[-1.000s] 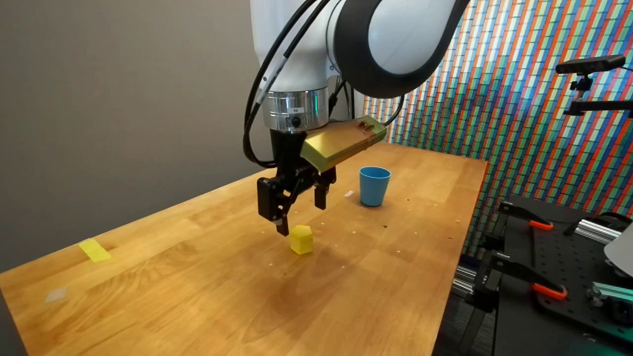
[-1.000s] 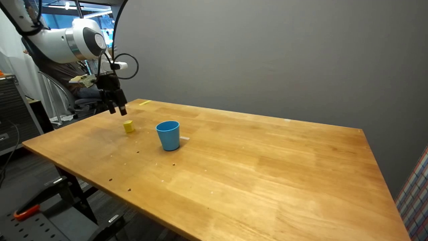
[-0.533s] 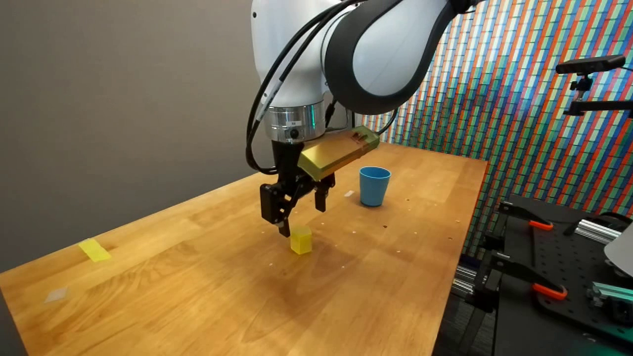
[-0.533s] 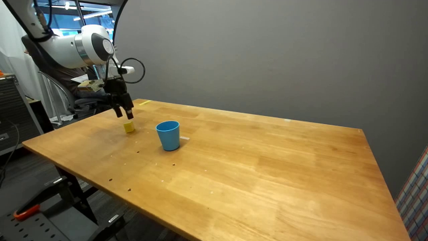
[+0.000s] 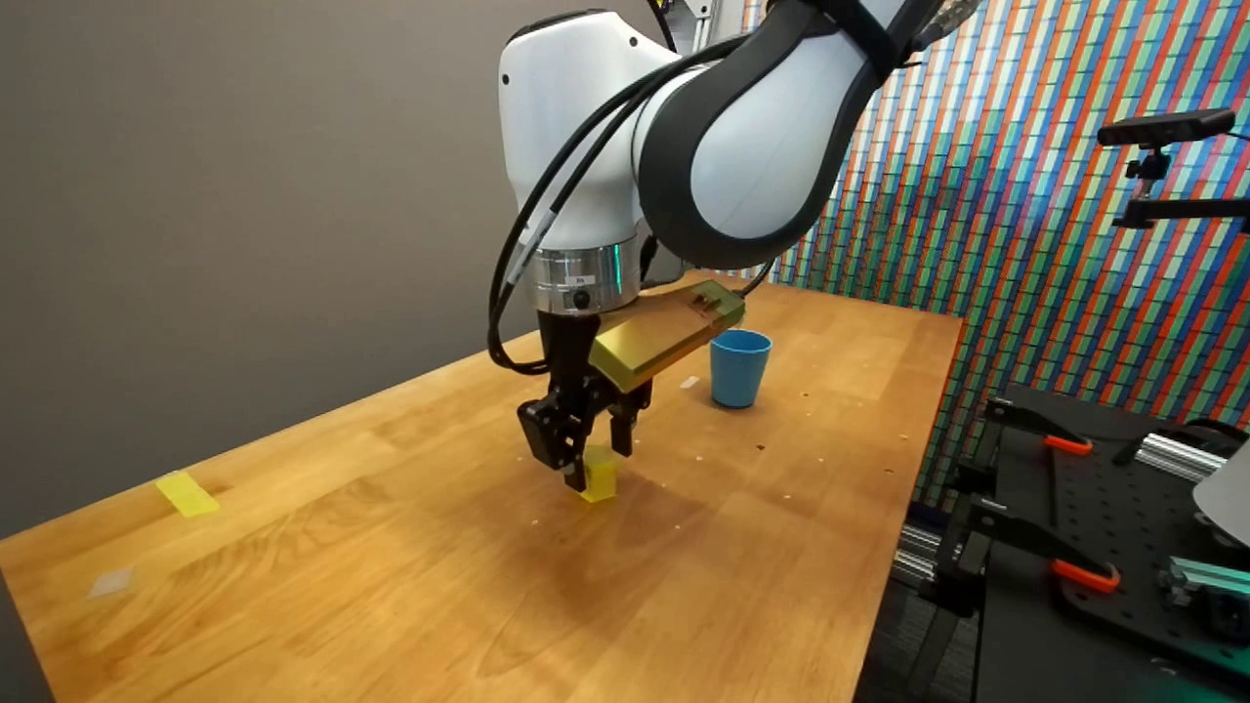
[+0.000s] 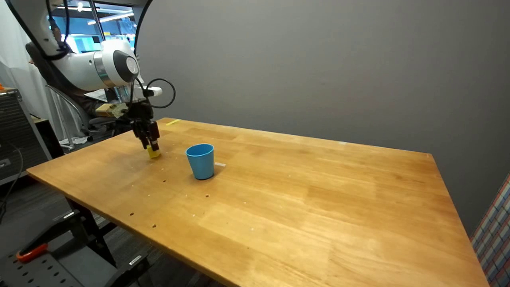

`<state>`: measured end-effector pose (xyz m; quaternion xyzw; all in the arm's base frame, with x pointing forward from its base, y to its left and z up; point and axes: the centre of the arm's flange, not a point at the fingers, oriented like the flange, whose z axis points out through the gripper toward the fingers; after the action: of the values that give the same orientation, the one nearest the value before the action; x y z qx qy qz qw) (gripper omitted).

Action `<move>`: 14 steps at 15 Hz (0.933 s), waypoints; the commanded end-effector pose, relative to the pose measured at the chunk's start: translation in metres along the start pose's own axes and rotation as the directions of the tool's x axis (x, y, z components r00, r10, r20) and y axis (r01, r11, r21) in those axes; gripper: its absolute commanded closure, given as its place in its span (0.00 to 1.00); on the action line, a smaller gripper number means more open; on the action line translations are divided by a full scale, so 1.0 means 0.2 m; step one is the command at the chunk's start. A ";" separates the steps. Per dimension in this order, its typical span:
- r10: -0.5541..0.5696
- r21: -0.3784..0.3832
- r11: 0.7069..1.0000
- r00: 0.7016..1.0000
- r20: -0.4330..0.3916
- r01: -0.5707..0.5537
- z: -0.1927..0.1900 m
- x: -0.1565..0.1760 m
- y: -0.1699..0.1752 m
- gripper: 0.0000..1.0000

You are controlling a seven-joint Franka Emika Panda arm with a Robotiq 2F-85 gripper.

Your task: Put the yellow block in the cup

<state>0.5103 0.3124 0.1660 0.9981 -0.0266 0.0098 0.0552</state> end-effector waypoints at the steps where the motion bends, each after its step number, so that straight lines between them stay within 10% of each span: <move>1: -0.021 0.022 1.000 1.000 -0.023 0.021 0.02 0.05 -0.02 0.67; 3: -0.020 0.023 1.000 0.999 -0.025 0.021 0.03 0.06 -0.01 0.80; 14: 0.249 0.043 0.968 0.956 -0.154 -0.246 -0.63 0.15 0.41 0.81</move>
<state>0.5449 0.2745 0.2447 0.9925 -0.0940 0.0691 0.0371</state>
